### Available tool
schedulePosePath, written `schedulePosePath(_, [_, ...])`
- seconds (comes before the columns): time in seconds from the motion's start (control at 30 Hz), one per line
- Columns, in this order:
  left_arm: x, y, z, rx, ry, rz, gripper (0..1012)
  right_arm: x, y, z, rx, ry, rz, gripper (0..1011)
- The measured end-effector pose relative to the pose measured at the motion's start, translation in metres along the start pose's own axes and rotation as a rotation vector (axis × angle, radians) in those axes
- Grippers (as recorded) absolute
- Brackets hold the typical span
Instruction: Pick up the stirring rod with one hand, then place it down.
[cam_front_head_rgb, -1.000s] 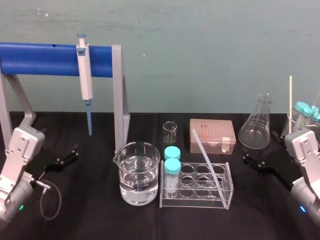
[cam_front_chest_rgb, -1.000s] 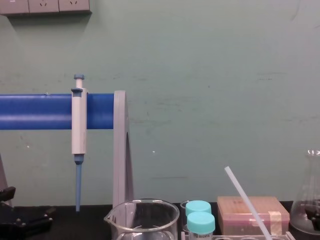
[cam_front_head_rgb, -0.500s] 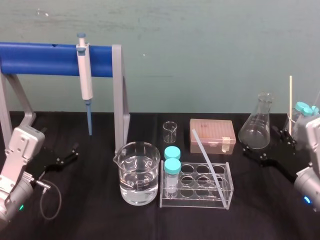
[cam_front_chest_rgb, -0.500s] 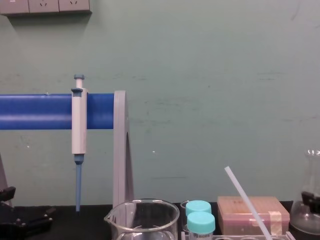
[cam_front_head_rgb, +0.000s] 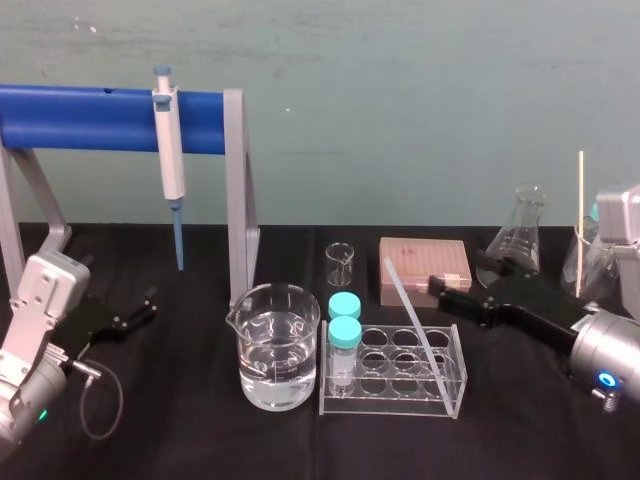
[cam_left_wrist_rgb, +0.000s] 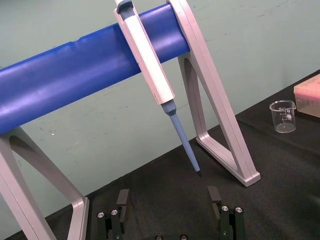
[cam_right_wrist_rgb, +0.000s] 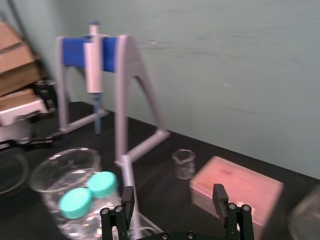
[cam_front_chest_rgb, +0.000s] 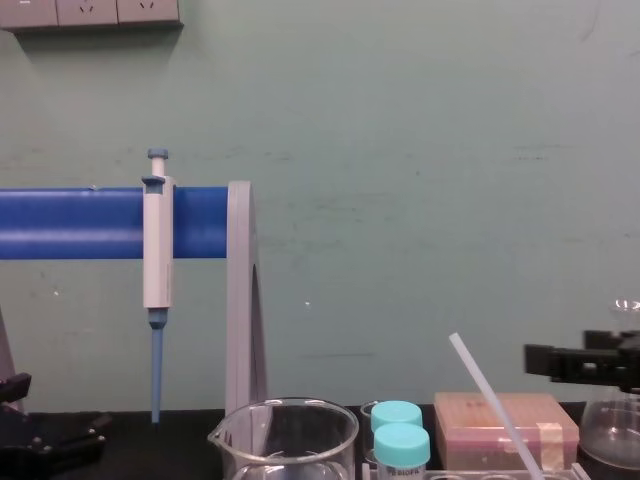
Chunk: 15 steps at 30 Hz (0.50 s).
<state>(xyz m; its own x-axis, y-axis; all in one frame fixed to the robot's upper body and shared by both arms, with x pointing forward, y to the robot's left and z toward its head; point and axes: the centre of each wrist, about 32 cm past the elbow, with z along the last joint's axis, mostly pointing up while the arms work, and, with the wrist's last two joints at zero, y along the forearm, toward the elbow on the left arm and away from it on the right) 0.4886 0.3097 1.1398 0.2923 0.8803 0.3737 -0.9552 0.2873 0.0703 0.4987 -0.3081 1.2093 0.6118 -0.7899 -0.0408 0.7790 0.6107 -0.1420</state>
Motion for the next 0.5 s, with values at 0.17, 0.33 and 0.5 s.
schedulePosePath(0.17, [0.0000,0.000,0.000,0.000,0.000,0.000,1000,-0.0034,0.009,0.007,-0.019,-0.020,0.105,1004])
schedulePosePath(0.33, [0.0000,0.000,0.000,0.000,0.000,0.000,1000,-0.0044,0.020,0.009,-0.068,-0.046,0.152,1004])
schedulePosePath(0.5, [0.0000,0.000,0.000,0.000,0.000,0.000,1000,-0.0051,0.034,0.010,-0.117,-0.076,0.172,1004])
